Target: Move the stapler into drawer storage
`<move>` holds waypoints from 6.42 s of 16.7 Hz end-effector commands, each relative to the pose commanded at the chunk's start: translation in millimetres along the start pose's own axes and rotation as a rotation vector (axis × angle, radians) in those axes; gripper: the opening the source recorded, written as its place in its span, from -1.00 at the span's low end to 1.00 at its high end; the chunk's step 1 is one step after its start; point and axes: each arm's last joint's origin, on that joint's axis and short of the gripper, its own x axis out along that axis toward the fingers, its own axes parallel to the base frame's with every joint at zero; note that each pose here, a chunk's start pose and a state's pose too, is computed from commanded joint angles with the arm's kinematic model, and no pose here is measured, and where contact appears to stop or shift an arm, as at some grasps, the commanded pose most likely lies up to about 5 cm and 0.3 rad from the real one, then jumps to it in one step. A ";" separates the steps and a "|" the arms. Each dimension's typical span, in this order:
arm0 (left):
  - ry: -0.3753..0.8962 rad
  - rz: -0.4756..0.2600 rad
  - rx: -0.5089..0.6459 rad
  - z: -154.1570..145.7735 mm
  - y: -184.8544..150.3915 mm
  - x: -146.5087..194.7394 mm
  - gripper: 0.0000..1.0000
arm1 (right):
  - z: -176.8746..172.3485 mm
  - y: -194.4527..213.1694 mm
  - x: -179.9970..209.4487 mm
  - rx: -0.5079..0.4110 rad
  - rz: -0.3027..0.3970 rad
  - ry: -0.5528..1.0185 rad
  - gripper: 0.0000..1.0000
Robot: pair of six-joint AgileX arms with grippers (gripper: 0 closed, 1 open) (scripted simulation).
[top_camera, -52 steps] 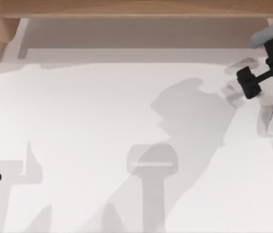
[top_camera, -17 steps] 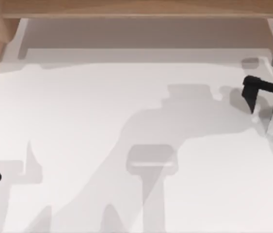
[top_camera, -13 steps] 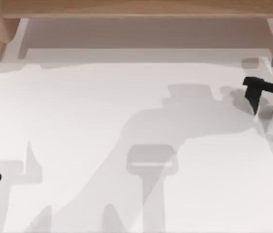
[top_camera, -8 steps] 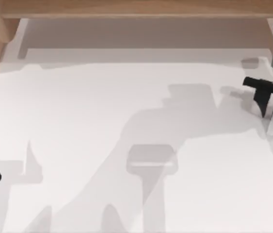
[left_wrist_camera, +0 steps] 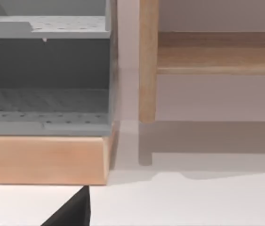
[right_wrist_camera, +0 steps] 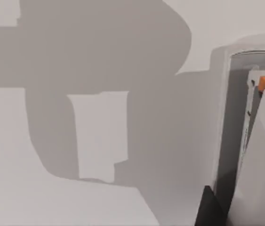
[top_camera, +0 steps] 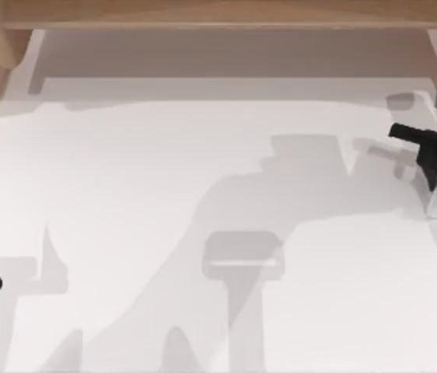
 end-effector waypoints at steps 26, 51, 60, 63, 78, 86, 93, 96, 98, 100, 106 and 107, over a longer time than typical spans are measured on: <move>0.000 0.000 0.000 0.0 0.0 0.0 1.00 | -1.2 2.1 -29.4 -0.004 -0.002 0.000 -1.00; 0.000 0.000 0.000 0.0 0.0 0.0 1.00 | 137.2 -175.8 -46.3 -0.392 0.004 0.000 -1.00; 0.000 0.000 0.000 0.0 0.0 0.0 1.00 | 122.8 -182.9 -138.4 -0.308 -0.036 -0.224 -1.00; 0.000 0.000 0.000 0.0 0.0 0.0 1.00 | 113.1 -182.7 -164.2 -0.293 -0.066 -0.267 -1.00; 0.000 0.000 0.000 0.0 0.0 0.0 1.00 | 137.2 -175.7 -36.3 -0.392 0.004 0.000 -1.00; 0.000 0.000 0.000 0.0 0.0 0.0 1.00 | 137.2 -175.7 -36.3 -0.392 0.004 0.000 0.21; 0.000 0.000 0.000 0.0 0.0 0.0 1.00 | 137.2 -175.7 -36.3 -0.392 0.004 0.000 1.00; 0.000 0.000 0.000 0.0 0.0 0.0 1.00 | 137.2 -175.7 -36.3 -0.392 0.004 0.000 1.00; 0.000 0.000 0.000 0.0 0.0 0.0 1.00 | 137.2 -175.7 -36.3 -0.392 0.004 0.000 1.00; 0.000 0.000 0.000 0.0 0.0 0.0 1.00 | 137.3 -176.1 -36.5 -0.391 0.004 -0.001 1.00; 0.000 0.000 0.000 0.0 0.0 0.0 1.00 | 130.6 -178.8 -59.0 -0.417 0.029 -0.110 1.00; 0.000 0.000 0.000 0.0 0.0 0.0 1.00 | 128.6 -180.3 -66.1 -0.433 0.039 -0.159 1.00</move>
